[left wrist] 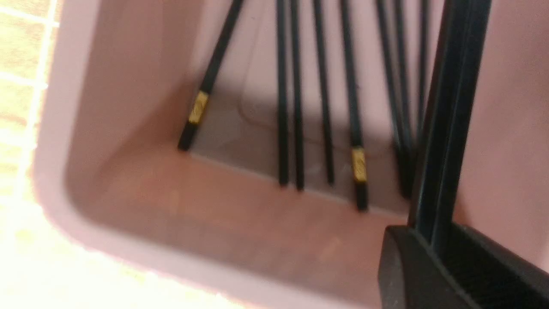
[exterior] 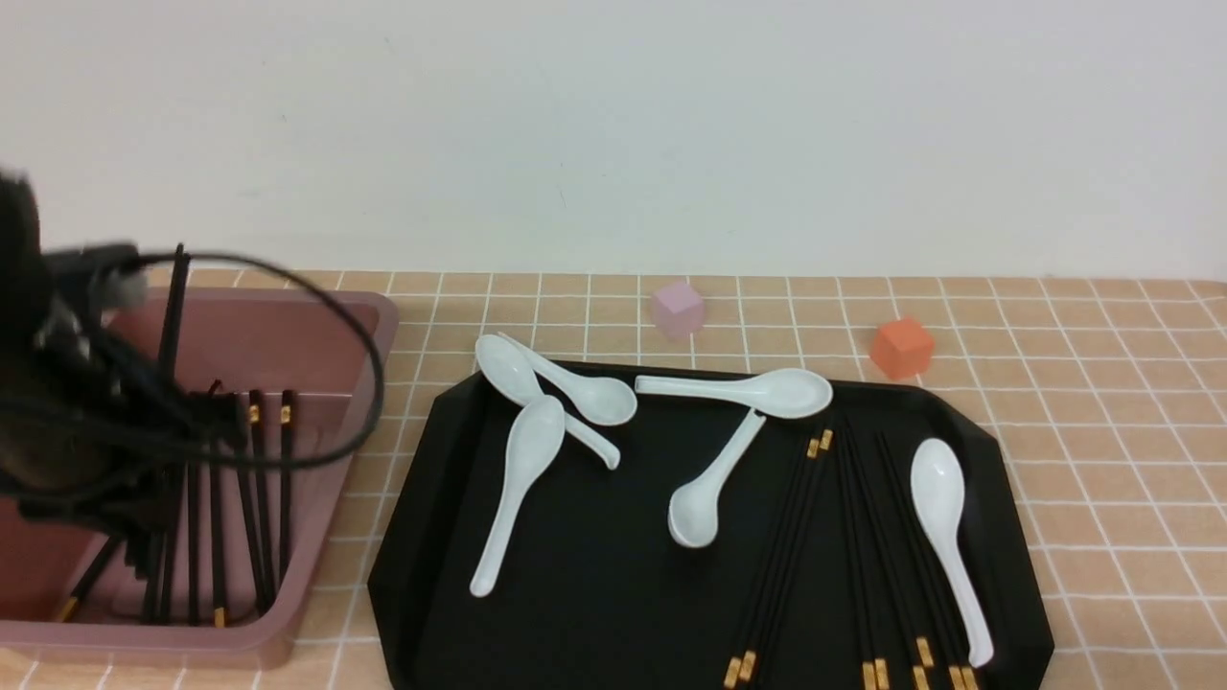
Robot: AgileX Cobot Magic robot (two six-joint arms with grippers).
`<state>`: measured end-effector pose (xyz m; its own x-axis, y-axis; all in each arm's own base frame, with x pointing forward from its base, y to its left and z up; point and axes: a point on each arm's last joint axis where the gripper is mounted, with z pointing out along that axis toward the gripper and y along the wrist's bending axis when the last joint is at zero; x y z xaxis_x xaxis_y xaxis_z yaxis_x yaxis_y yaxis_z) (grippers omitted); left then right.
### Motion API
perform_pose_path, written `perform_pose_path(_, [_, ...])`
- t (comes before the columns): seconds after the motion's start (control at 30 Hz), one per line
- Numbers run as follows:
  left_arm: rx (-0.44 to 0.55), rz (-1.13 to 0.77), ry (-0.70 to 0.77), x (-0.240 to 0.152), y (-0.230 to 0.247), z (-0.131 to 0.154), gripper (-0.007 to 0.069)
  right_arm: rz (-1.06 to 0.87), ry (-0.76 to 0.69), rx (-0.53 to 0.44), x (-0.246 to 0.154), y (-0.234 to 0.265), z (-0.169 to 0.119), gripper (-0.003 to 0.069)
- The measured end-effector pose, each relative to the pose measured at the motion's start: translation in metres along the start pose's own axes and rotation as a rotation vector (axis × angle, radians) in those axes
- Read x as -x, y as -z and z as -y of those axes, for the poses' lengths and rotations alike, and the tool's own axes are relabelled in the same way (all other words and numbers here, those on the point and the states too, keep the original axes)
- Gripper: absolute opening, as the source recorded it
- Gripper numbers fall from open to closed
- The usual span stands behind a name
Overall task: On brown tablecloth take chopsticks from black tray and put them in box.
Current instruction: 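Place the chopsticks into the pink bin with the left gripper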
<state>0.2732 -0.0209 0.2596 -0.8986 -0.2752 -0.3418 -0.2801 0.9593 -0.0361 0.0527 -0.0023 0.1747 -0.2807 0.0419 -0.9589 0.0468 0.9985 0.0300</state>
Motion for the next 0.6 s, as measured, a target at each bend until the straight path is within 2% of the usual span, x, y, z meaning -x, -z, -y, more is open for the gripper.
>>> perform_pose_path(0.23, [-0.042,0.074,0.003,-0.003,-0.021,-0.001,0.0092,0.000,0.000,0.000,0.000,0.000,0.000,0.0240])
perform_pose_path(0.43, [-0.022,0.020,-0.004,-0.002,-0.043,0.002,0.0098,0.000,0.000,0.000,0.000,0.000,0.000,0.0240])
perform_pose_path(0.53, [-0.012,-0.008,-0.009,-0.002,-0.056,0.003,0.0141,0.000,0.000,0.000,0.000,0.000,0.000,0.0240])
perform_pose_path(0.6, [-0.008,-0.017,-0.011,-0.002,-0.060,0.004,0.0203,0.000,0.000,0.000,0.000,0.000,0.000,0.0240])
